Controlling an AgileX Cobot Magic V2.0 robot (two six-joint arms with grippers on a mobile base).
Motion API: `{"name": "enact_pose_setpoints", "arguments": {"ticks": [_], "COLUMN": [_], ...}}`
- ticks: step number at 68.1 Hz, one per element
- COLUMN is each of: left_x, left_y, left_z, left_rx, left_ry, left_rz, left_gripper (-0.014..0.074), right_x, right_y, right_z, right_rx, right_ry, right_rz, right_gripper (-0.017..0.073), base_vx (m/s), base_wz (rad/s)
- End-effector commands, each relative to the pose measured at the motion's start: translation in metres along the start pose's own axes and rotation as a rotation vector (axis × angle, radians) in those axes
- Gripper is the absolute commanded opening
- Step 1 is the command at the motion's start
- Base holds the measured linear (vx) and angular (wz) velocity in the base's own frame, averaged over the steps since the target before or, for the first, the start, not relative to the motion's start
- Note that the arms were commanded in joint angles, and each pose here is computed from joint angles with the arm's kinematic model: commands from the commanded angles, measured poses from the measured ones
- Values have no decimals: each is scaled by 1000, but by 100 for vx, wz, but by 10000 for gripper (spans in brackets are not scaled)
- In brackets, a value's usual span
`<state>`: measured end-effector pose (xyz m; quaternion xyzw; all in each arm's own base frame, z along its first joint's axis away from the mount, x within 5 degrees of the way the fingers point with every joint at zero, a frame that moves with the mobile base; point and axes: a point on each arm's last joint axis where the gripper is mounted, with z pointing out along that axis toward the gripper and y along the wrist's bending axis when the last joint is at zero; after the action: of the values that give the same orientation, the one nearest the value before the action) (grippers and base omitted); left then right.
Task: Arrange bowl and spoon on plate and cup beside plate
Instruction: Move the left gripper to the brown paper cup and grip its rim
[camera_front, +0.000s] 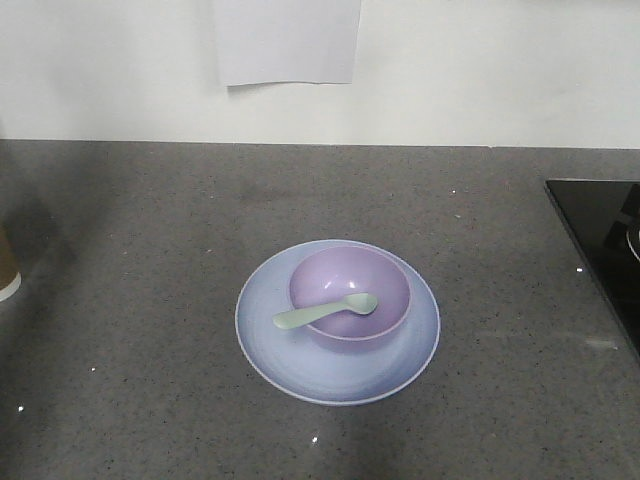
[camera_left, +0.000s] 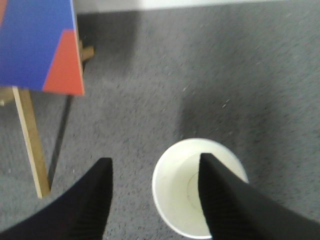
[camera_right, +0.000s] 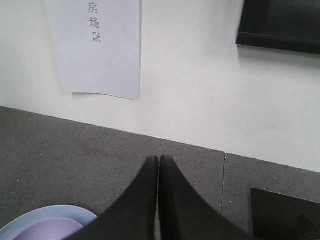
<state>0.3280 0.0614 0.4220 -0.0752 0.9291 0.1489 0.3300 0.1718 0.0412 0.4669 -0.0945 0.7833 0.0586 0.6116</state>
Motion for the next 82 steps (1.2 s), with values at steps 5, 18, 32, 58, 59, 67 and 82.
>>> {"name": "enact_pose_setpoints", "arguments": {"ticks": [5,18,32,58,59,67,82], "left_x": [-1,2,6,11,12,19,32], "left_y": [21,17,17,15,15,13,9], "left_z": [-3,18,48,84,85,97,115], "left_rx": [-23,90,130,140,140,130,128], "left_ry": [-72,-3,82,164,169,200,238], "left_rz": [-96,-96,-134,-148,-146,-132,-119], "left_gripper": [475,487,487,487,487,485,478], "right_x": [-12,-10,-8,-7,-7,-7,-6], "right_y": [3,4,4,5,5,5,5], "right_z": [0,11,20,21,21,21,21], "right_rx": [-12,-15,-17,-18,-18,-18,-18], "right_ry": [-88,-61,-39,-35,-35,-30,-24], "right_rz": [-28,-27,-23,-19,-19,-19,-20], "right_gripper": [-3,-3,-3,-3,-3,-3,-3], "base_vx": [0,0,0,0,0,0,0], "base_wz": [0,0,0,0,0,0,0]}}
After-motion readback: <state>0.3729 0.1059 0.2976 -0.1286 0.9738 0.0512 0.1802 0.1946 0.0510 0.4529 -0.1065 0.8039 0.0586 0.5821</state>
